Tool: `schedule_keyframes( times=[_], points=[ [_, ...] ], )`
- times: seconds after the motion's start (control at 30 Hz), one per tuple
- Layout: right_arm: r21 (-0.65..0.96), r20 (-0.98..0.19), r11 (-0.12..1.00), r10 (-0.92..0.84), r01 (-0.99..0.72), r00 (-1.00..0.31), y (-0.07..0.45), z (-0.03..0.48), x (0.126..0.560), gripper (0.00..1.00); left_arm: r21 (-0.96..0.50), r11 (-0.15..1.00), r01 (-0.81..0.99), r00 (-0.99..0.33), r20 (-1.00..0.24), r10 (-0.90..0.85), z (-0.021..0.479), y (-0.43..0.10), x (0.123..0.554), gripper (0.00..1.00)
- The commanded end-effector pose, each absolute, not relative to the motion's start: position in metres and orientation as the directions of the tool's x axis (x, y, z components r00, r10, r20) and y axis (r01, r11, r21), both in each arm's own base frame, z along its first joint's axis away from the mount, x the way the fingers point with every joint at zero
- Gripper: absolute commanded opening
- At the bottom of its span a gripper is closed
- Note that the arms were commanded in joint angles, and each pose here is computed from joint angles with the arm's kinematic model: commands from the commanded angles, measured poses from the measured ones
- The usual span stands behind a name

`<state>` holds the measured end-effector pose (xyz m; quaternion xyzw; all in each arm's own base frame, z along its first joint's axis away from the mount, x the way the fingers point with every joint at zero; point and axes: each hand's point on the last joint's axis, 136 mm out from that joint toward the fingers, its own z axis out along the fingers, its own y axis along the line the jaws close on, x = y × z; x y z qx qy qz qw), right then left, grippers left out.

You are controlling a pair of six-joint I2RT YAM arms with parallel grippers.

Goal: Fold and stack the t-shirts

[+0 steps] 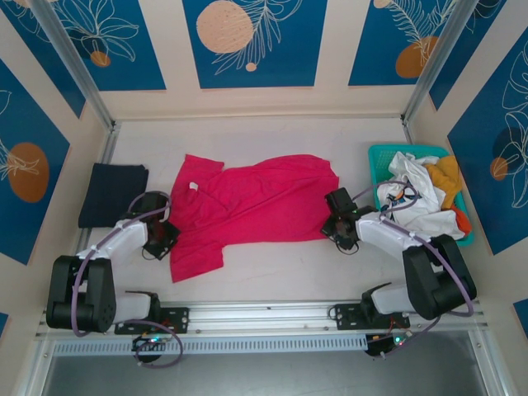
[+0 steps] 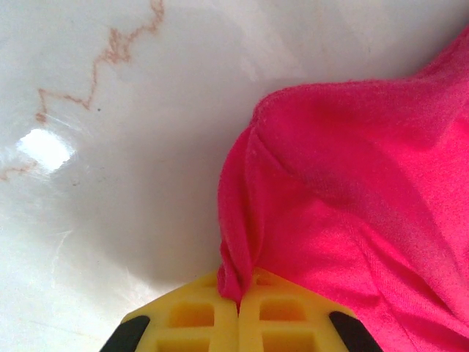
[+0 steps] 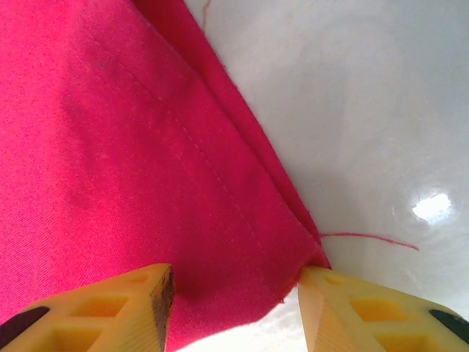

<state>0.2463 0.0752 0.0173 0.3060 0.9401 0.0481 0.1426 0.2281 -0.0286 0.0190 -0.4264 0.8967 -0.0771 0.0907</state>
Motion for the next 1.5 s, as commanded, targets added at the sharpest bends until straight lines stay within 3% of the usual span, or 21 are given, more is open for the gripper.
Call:
schedule_keyframes(
  times=[0.0, 0.07, 0.2, 0.23, 0.5, 0.8, 1.0, 1.13, 1.3, 1.47],
  points=[
    [0.176, -0.271, 0.794, 0.607, 0.581, -0.747, 0.070, 0.020, 0.260, 0.45, -0.198, 0.637, -0.745, -0.630, -0.108, -0.769, 0.020, -0.026, 0.221, 0.00],
    [0.177, -0.267, 0.793, 0.608, 0.582, -0.748, 0.070, 0.018, 0.262, 0.38, -0.201, 0.636, -0.745, -0.628, -0.110, -0.770, 0.021, -0.026, 0.221, 0.00],
    [0.184, -0.272, 0.799, 0.601, 0.572, -0.752, 0.070, 0.019, 0.264, 0.04, -0.211, 0.638, -0.740, -0.628, -0.121, -0.768, 0.024, -0.026, 0.223, 0.00],
    [0.191, -0.280, 0.802, 0.598, 0.566, -0.752, 0.070, 0.022, 0.265, 0.00, -0.220, 0.640, -0.736, -0.629, -0.125, -0.767, 0.025, -0.026, 0.225, 0.00],
    [0.273, -0.442, 0.837, 0.546, 0.473, -0.711, 0.069, 0.081, 0.256, 0.00, -0.265, 0.628, -0.732, -0.580, -0.241, -0.778, 0.063, -0.013, 0.225, 0.00],
    [0.450, -0.662, 0.846, 0.531, 0.287, -0.528, 0.051, 0.186, 0.227, 0.00, -0.315, 0.623, -0.716, -0.517, -0.362, -0.776, 0.145, 0.005, 0.197, 0.00],
    [0.444, -0.733, 0.873, 0.482, 0.199, -0.480, 0.052, 0.238, 0.232, 0.00, -0.327, 0.687, -0.649, -0.559, -0.408, -0.722, 0.186, 0.001, 0.215, 0.00],
    [0.344, -0.741, 0.911, 0.412, 0.227, -0.530, 0.052, 0.238, 0.265, 0.00, -0.320, 0.730, -0.604, -0.585, -0.443, -0.679, 0.190, -0.002, 0.252, 0.00],
    [0.388, -0.667, 0.900, 0.423, 0.199, -0.613, 0.065, 0.228, 0.331, 0.00, -0.297, 0.773, -0.561, -0.615, -0.476, -0.629, 0.192, -0.008, 0.319, 0.00],
    [0.372, -0.678, 0.907, 0.409, 0.195, -0.611, 0.072, 0.226, 0.409, 0.00, -0.257, 0.802, -0.539, -0.635, -0.502, -0.587, 0.187, -0.012, 0.391, 0.00]
  ],
)
